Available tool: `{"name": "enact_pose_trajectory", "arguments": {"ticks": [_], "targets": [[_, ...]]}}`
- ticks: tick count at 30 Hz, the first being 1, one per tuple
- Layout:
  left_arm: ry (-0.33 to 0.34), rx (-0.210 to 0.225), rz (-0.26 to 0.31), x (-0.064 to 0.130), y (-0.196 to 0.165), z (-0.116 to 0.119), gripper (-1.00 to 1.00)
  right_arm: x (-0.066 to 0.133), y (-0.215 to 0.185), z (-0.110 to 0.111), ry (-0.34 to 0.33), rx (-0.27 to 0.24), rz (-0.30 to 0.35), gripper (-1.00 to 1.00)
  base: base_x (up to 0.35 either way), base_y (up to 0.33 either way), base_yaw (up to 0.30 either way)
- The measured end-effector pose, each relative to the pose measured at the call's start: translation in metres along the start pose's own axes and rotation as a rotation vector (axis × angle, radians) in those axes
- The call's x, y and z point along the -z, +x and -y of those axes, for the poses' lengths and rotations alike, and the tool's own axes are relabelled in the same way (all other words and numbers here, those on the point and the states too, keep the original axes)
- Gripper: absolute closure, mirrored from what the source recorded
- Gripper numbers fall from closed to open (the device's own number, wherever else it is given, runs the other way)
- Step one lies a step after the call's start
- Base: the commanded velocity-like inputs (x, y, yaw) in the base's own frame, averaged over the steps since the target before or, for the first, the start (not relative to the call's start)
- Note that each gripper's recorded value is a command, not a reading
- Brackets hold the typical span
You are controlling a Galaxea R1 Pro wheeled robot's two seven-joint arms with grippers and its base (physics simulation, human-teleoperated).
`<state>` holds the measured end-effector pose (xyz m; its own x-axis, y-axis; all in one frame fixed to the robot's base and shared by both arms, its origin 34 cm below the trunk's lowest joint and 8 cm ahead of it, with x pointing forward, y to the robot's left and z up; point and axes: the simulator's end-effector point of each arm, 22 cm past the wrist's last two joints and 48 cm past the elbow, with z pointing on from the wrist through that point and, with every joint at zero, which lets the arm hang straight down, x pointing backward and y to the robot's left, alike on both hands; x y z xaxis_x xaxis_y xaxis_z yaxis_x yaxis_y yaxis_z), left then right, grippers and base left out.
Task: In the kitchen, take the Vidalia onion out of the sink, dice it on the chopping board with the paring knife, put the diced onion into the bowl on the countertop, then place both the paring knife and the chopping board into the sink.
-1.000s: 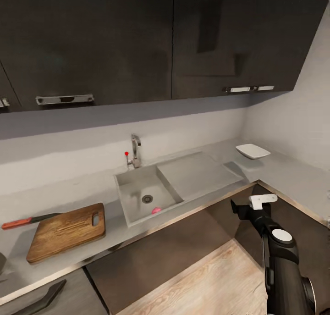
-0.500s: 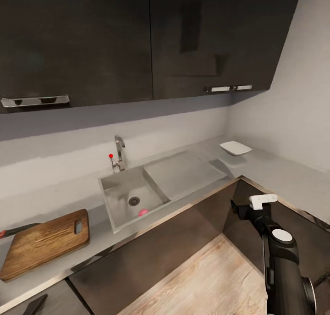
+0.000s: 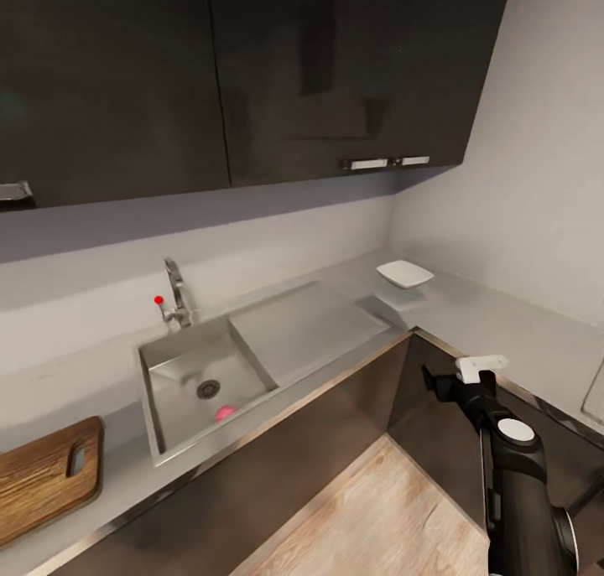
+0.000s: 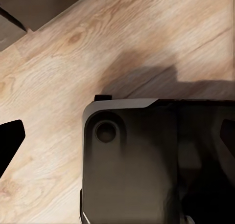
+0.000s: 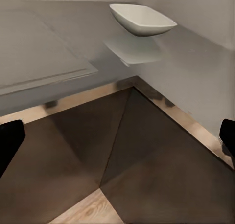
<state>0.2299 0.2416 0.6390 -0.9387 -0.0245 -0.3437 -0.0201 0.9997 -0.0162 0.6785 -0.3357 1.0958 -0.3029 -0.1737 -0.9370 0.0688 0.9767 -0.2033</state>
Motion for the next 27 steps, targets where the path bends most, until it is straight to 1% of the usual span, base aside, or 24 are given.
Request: {"name": "enact_pose_trajectory", "arguments": {"ticks": [6, 10, 12, 14, 18, 23, 27], "targets": [[0.001, 0.001, -0.003, 0.0, 0.001, 0.001, -1.0, 0.0, -0.002, -0.001, -0.001, 0.001, 0.006, -1.0, 0.029, -0.016, -0.003], [0.005, 0.003, -0.003, 0.0, 0.002, 0.005, -1.0, 0.0, -0.006, -0.004, -0.012, -0.01, 0.02, -1.0, 0.003, -0.002, 0.0], [0.006, 0.003, -0.003, 0.0, 0.002, 0.005, -1.0, 0.0, -0.011, -0.01, -0.027, -0.012, 0.032, -1.0, 0.0, 0.0, 0.0], [0.007, 0.003, -0.003, 0.0, 0.002, 0.006, -1.0, -0.001, -0.018, -0.02, -0.047, -0.003, 0.049, -1.0, 0.0, 0.0, 0.0], [0.007, 0.004, -0.003, 0.0, 0.002, 0.006, -1.0, -0.001, -0.024, -0.026, -0.056, 0.007, 0.066, -1.0, 0.0, 0.0, 0.0], [0.007, 0.003, -0.012, 0.0, 0.006, 0.006, -1.0, -0.002, -0.027, -0.021, -0.024, 0.009, 0.075, -1.0, 0.0, 0.0, 0.0], [0.006, 0.003, -0.015, 0.001, 0.007, 0.006, -1.0, -0.004, -0.041, -0.004, 0.05, 0.001, 0.093, -1.0, 0.0, 0.0, 0.0]]}}
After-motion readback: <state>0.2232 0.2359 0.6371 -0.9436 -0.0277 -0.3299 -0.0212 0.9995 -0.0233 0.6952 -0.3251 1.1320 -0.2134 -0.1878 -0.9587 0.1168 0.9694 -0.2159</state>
